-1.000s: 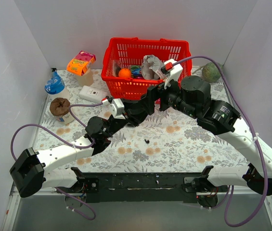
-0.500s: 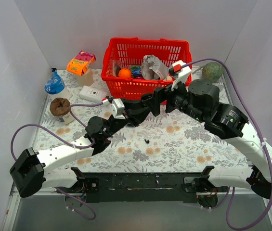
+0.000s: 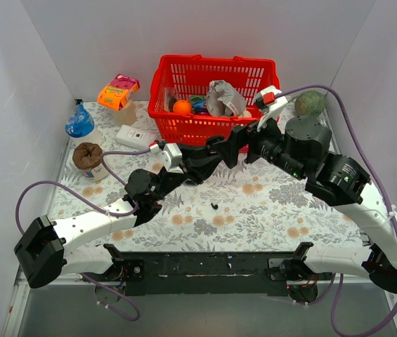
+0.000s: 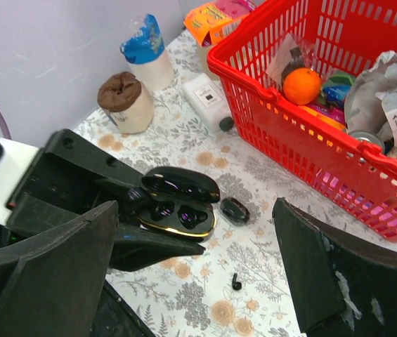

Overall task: Insert the wireless bluetooth earbuds into the charging case
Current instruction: Place the earbud in the charging case.

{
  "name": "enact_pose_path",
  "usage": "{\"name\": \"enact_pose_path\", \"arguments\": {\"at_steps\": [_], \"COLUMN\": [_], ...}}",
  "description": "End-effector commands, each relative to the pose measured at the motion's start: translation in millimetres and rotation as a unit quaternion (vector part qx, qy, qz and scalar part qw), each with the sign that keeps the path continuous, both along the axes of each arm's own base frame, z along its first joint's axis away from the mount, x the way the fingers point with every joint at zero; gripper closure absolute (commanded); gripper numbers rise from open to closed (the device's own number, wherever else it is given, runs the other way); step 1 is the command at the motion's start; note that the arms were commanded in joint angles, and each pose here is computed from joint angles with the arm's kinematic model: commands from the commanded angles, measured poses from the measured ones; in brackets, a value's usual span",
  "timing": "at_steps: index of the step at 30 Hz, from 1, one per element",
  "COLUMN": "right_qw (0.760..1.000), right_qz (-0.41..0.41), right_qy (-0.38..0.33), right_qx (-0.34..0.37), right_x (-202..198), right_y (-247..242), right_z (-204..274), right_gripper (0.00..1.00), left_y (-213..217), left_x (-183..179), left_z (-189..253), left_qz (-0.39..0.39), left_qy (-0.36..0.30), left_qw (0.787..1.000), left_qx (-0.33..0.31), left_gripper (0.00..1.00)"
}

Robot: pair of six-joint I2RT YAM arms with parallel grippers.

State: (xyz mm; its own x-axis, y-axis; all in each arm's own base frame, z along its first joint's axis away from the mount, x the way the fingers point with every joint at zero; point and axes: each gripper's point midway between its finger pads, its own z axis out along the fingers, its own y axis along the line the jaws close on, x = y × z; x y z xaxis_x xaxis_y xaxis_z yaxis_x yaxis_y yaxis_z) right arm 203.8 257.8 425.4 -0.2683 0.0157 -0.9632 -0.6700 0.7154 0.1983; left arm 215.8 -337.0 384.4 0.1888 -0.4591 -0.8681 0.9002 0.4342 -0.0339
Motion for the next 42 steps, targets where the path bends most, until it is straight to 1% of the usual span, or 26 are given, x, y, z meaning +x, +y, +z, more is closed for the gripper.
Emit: {"name": "enact_pose_path", "arguments": {"at_steps": [1, 5, 14, 42], "right_qw": [0.998, 1.000, 1.000, 1.000], "right_qz": [0.017, 0.023, 0.018, -0.018], "right_qy": [-0.027, -0.004, 0.009, 0.002], "right_qx": [0.049, 0.018, -0.007, -0.022], "right_x": [-2, 6, 12, 6], "right_y": [8, 24, 28, -5], "right_z": [41, 24, 8, 0], "right_gripper": [0.02, 0.02, 0.02, 0.02], "left_y": [7, 8, 9, 15], "left_x": [-2, -4, -7, -12], "left_z": [24, 29, 42, 53], "left_qz": [0.006, 0.003, 0.001, -0.001], "left_qy": [-0.017, -0.024, -0.040, -0.049], "left_qw": [1.000, 0.999, 0.998, 0.998], "left_qx": [-0.023, -0.031, -0.039, -0.051], "left_gripper": [1.00, 1.00, 1.00, 1.00]}}
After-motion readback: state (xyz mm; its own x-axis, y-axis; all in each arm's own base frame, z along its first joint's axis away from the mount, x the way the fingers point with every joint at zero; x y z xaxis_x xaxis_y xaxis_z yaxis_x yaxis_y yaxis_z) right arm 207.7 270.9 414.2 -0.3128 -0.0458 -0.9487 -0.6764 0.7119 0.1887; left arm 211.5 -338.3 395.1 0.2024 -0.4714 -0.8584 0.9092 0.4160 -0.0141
